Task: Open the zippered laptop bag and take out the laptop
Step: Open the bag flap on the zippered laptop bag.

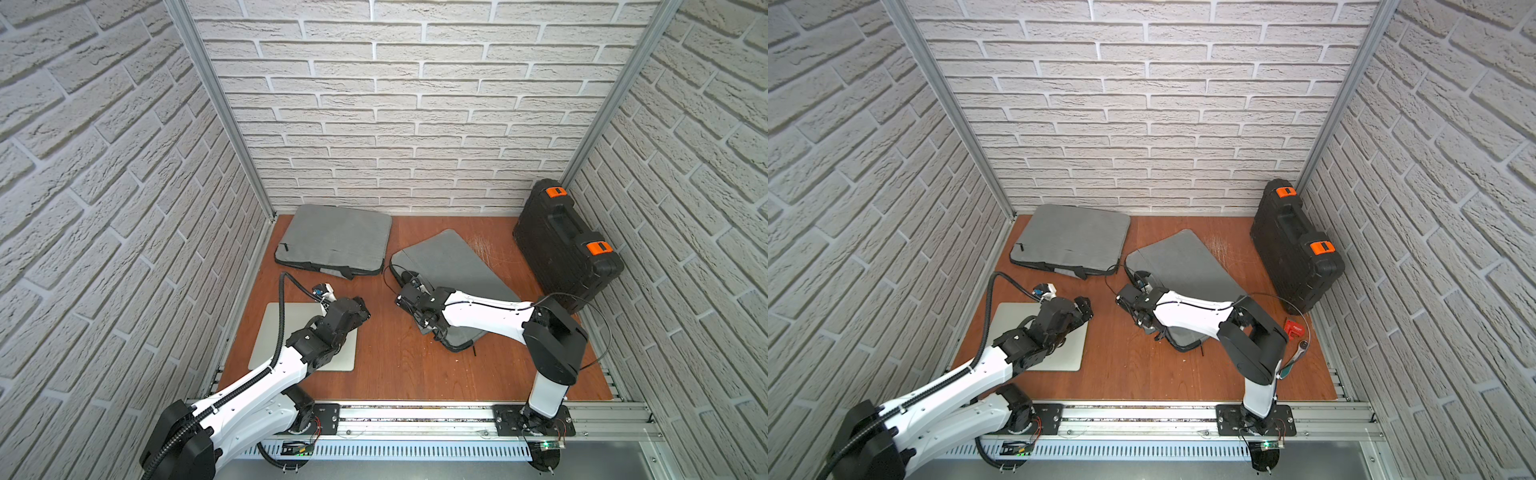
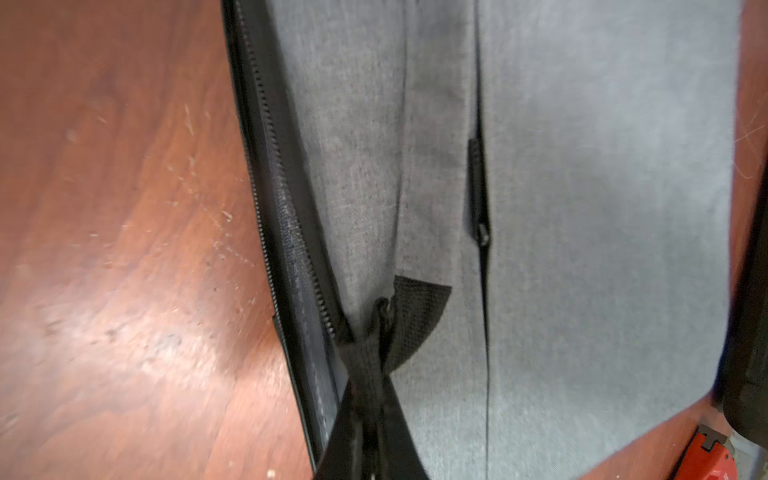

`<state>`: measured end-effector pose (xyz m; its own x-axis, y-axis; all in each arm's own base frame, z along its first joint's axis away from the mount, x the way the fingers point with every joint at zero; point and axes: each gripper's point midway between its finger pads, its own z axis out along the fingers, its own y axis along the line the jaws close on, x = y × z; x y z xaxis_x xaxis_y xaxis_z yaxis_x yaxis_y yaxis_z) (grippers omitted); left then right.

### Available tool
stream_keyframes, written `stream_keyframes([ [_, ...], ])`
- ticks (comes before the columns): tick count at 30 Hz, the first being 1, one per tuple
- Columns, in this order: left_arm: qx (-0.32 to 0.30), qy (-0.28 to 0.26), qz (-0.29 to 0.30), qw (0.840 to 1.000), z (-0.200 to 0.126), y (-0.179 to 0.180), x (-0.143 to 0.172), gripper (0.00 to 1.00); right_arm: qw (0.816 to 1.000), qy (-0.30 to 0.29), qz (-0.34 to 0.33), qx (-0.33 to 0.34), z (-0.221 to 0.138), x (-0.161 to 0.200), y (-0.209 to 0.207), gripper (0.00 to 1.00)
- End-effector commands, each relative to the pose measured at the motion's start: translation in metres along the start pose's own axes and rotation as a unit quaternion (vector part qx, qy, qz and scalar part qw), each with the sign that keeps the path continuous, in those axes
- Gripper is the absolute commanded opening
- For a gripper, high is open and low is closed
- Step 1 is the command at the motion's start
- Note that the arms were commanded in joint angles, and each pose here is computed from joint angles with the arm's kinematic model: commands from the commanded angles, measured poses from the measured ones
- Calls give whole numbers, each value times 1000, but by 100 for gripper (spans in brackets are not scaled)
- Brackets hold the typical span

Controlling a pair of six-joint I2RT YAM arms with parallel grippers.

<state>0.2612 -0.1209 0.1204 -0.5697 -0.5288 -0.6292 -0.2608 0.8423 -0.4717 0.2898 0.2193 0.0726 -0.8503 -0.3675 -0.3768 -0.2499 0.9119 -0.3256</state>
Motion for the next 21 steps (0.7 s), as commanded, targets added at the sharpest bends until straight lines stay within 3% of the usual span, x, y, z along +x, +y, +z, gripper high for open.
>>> stream_keyframes([
  [1, 46, 1, -2, 999, 6, -20, -1, 98, 998, -42, 33, -27, -30, -16, -10, 6],
  [9, 146, 17, 18, 989, 18, -88, -7, 98, 994, -70, 47, -67, -63, -24, -19, 6],
  [17, 259, 53, -35, 964, 38, -167, -9, 98, 984, -101, 58, -132, -91, -26, -17, 6],
  [21, 280, 67, -56, 956, 52, -188, -4, 92, 982, -103, 56, -149, -96, -21, -16, 6],
])
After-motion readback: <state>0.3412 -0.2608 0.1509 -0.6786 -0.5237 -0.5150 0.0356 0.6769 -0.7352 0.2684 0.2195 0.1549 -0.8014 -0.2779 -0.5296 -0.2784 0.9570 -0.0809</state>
